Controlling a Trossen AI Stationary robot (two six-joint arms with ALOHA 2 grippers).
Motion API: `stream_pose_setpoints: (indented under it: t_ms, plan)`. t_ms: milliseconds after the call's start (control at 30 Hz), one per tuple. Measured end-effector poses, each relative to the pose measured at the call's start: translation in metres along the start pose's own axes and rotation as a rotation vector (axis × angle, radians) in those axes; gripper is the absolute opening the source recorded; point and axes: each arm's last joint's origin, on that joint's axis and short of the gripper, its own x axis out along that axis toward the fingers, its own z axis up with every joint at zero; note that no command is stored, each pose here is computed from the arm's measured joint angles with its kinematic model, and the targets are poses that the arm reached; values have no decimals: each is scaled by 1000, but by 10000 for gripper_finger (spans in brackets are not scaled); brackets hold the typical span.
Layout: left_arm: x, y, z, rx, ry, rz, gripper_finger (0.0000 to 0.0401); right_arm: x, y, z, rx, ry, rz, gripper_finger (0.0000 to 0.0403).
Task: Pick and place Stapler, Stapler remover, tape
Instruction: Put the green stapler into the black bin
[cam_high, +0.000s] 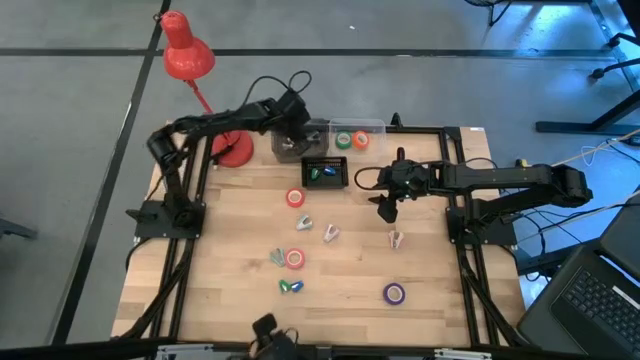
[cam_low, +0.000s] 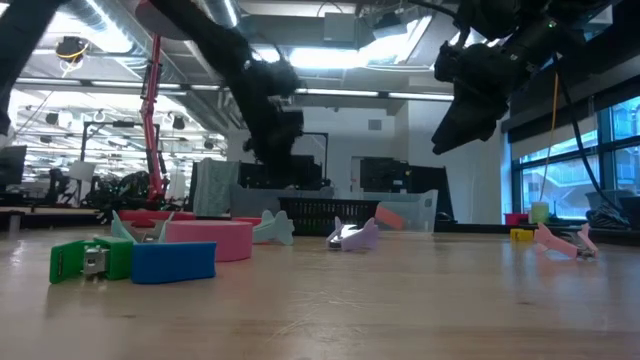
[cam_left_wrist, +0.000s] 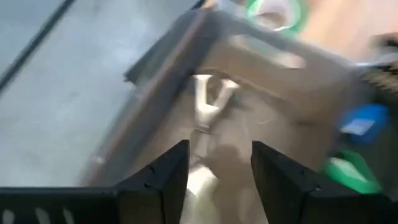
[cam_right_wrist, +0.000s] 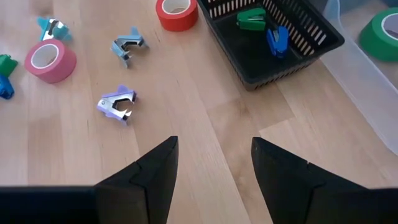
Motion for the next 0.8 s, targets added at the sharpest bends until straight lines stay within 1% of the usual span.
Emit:
stream_pose_setpoints:
  t_ms: [133,233,367,467,567,667,800]
  plan:
    - [-33,-30,-9,47,-38,-102,164,0,2,0,-3,1,6,204]
    - [-54,-53,-24,85,-49,-146,159,0,5,-2,-1,8,14,204]
    - [-74,-85,-50,97,-46,-214,157,0,10,-3,-12,12,31,204]
    - [-80,-108,-70,87,-53,-271,160,-1,12,-4,-17,13,38,204]
    - [-77,-130,-90,80,-52,-326,161,-1,14,-4,-17,13,42,204]
    - [-74,-149,-111,70,-17,-370,160,-1,14,-4,3,12,42,204]
    - [-74,-168,-133,52,55,-404,157,-1,14,-4,5,11,42,204]
